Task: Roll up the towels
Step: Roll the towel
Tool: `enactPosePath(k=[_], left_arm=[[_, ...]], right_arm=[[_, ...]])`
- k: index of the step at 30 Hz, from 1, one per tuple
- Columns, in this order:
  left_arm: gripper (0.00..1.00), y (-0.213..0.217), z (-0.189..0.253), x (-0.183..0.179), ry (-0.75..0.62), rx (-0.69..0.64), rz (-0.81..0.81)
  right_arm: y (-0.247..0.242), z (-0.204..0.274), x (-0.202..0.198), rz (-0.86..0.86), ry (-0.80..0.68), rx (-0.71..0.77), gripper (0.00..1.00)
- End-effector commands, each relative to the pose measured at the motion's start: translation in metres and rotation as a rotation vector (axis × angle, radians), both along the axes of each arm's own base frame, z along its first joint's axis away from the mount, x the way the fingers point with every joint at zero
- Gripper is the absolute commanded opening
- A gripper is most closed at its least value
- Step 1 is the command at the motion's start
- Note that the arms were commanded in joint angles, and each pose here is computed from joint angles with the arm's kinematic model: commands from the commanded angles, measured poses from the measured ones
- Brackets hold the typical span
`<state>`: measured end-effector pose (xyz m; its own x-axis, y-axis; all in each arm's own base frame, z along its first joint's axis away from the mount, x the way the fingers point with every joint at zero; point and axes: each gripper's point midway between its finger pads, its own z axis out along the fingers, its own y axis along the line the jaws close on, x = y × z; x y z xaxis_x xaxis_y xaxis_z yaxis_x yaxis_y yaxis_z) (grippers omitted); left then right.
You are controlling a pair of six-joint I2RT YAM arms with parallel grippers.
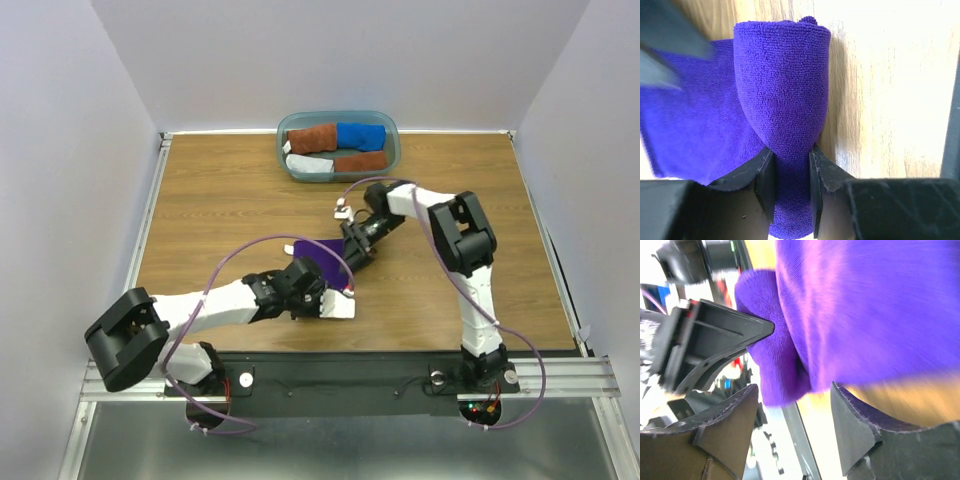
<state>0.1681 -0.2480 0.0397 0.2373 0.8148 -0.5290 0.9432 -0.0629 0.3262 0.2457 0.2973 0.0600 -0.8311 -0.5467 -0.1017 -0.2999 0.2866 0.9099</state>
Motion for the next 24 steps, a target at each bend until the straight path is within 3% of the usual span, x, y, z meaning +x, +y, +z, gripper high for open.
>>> enactPosePath(k=[1, 6, 13, 20, 24], left_arm=[[0.08, 0.018, -0.016, -0.028, 0.287, 0.061, -0.027], [0.07, 0.015, -0.012, -0.024, 0.457, 0.056, -0.048], [0.07, 0.019, -0.016, -0.021, 0.663, 0.050, -0.040], [0.08, 0.022, -0.023, 0.000, 0.905, 0.027, 0.002], [0.09, 0.022, -0.022, 0.014, 1.022, 0.026, 0.027]], right_arm=[[-0.016, 0.046, 0.045, -0.125, -0.119, 0.048, 0.65], [-0.043, 0.087, 0.069, -0.207, -0.274, 0.071, 0.68], [-0.076, 0.116, 0.066, -0.236, -0.590, -0.011, 0.85], [-0.094, 0.114, 0.051, -0.193, -0.783, -0.086, 0.86], [-0.077, 0.112, 0.036, -0.100, -0.901, -0.114, 0.82]])
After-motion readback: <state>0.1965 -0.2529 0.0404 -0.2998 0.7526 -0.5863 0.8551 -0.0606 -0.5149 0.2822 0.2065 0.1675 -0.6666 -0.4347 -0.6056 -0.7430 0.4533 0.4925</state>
